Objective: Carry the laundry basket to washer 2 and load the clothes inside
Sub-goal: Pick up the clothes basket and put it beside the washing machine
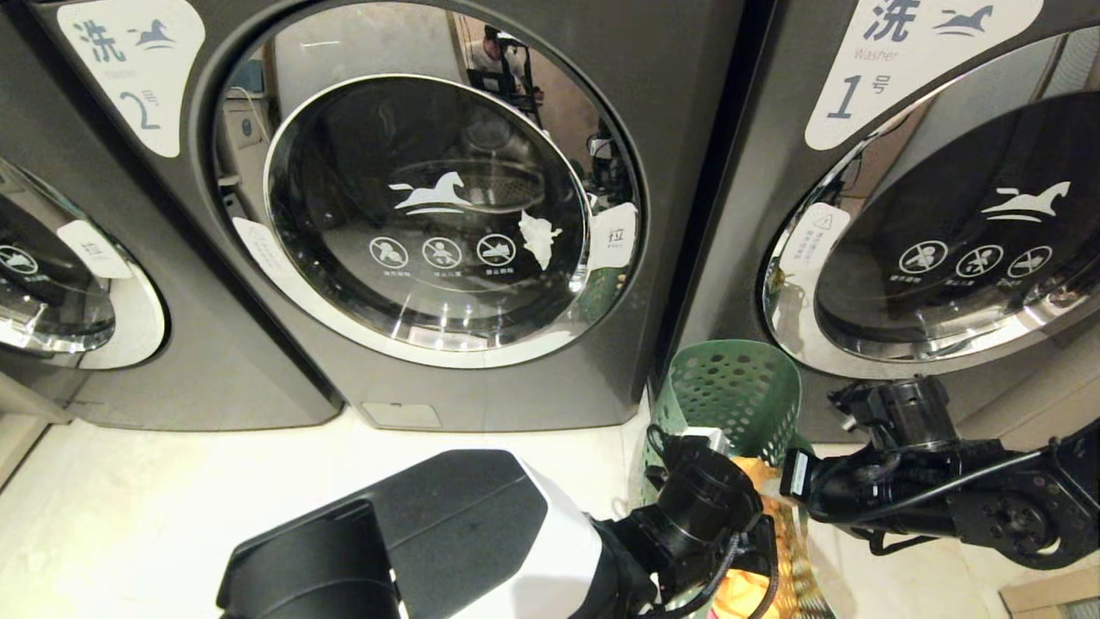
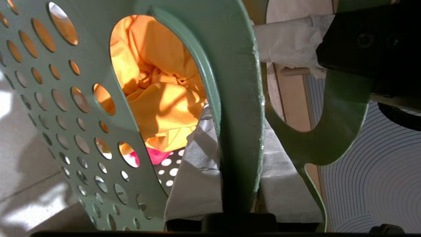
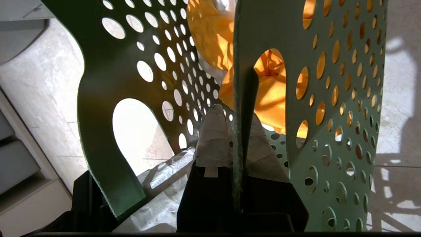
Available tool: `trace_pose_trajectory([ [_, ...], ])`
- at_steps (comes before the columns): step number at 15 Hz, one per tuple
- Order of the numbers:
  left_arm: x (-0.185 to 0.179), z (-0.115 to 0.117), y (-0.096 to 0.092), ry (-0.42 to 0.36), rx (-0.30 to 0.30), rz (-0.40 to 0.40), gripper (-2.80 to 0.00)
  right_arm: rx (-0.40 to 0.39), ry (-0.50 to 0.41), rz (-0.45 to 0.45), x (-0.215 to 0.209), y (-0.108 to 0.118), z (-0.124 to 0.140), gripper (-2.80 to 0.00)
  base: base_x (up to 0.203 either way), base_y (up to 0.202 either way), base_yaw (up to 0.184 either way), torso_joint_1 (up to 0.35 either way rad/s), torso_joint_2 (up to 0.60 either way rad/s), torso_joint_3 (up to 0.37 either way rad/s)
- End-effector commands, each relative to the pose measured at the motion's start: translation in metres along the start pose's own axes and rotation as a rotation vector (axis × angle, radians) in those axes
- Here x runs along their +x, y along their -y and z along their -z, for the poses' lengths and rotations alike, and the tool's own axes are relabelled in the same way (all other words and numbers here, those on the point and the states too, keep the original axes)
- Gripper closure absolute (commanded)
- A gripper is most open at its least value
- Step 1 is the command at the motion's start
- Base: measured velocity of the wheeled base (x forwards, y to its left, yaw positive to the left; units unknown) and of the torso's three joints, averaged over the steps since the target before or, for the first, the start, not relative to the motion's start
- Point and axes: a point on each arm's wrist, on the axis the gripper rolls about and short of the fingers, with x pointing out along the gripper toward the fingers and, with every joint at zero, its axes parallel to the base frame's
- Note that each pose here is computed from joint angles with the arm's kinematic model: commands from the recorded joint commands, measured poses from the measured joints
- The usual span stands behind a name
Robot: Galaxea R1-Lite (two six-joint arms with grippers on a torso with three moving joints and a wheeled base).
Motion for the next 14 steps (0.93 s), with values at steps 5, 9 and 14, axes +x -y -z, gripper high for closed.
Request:
trace_pose_trajectory([
  [5,0.011,0.002,-0.001,-0.03,-0.004,-0.02,0.0,0.029,-0.004,0.023,0.009,0.009,-0.005,0.0,0.0,0.0,0.0,0.001,0.0,-0.198],
  [9,0.013,0.005,-0.003,-0.035,-0.004,-0.023,0.0,0.032,0.014,0.021,0.016,0.014,-0.006,0.0,0.0,0.0,0.0,0.003,0.0,-0.194],
  [14,0.023,0.002,-0.001,-0.006,-0.004,-0.018,0.0,0.039,0.026,0.023,0.018,0.016,-0.011,0.0,0.0,0.0,0.0,-0.001,0.0,-0.197],
])
